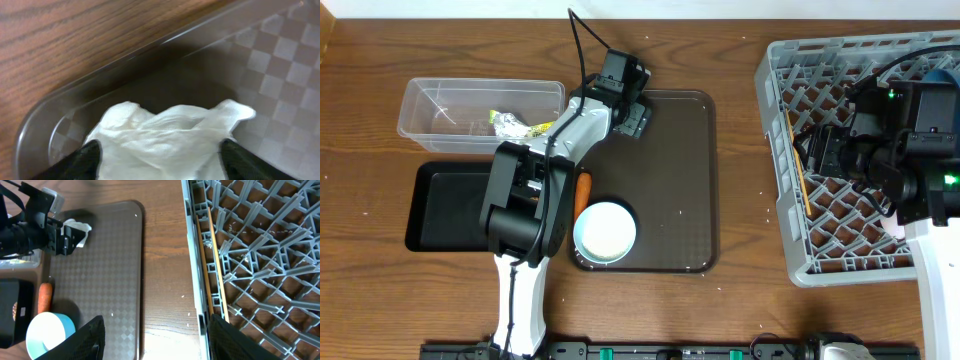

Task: Sort waste into correct bins and load items into the dishwasher rack
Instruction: 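Grasp the white tissue with the left gripper and drop it in the clear bin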

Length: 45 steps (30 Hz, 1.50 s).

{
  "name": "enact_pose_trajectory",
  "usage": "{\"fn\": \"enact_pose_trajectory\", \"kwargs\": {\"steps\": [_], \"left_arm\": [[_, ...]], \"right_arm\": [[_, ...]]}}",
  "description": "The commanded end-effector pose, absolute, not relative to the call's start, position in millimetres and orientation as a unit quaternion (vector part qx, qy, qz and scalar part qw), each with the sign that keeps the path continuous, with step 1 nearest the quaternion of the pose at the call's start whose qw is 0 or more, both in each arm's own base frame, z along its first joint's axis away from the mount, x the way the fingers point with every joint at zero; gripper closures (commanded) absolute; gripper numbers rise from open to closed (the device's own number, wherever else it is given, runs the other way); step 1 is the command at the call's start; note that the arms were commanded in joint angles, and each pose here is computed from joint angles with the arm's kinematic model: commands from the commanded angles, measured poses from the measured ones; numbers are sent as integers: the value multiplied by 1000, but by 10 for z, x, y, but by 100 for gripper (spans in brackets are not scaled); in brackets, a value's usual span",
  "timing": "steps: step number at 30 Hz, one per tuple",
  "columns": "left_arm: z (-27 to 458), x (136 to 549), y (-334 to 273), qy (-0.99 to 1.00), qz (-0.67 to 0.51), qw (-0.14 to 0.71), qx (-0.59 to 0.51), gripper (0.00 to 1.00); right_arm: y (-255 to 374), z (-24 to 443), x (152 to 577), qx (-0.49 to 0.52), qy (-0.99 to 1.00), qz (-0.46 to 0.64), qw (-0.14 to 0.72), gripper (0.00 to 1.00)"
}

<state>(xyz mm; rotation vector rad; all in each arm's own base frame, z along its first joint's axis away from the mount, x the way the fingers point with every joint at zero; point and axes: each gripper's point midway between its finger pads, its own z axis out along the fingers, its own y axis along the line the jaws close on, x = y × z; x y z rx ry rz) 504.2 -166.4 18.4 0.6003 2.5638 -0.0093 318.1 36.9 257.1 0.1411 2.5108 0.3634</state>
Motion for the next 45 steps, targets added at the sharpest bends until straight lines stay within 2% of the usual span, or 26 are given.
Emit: {"fn": "enact_pose_trajectory", "kwargs": {"steps": [1,5,9,12,20,23,29,37,39,40,42,45], "left_arm": [[106,4977,-1670,946,-8,237,223,38],[48,4832,-1725,950,-34,208,231,63],[37,4737,-1695,954,-33,188,232,94],[220,4727,-1695,953,-35,193,230,94],[1412,4770,-1689,934,-55,299,188,94],[1697,4727,-1536,930,-35,320,175,94],[1824,4729,-804,938,85,315,116,94],[1541,4758,-145,953,112,275,58,94],[1473,4715,-66,958,115,259,52,93],[1454,4683,-52,960,115,252,50,85],[1453,4622,-48,963,112,243,39,27],[1563,4545,-45,963,108,245,26,25]], "right_arm": [[380,2609,3199,49,942,136,302,40],[381,2610,3201,48,942,137,302,41],[382,2605,3194,49,943,137,300,41],[381,2604,3193,49,943,137,300,41],[388,2586,3165,49,945,138,293,42],[388,2580,3157,49,945,138,291,42],[388,2580,3157,49,945,138,291,42],[395,2571,3141,49,946,140,288,41],[395,2567,3136,50,947,140,286,41],[395,2566,3135,50,947,140,286,41],[394,2567,3136,50,947,139,286,39],[394,2570,3140,49,946,139,287,38]]}}
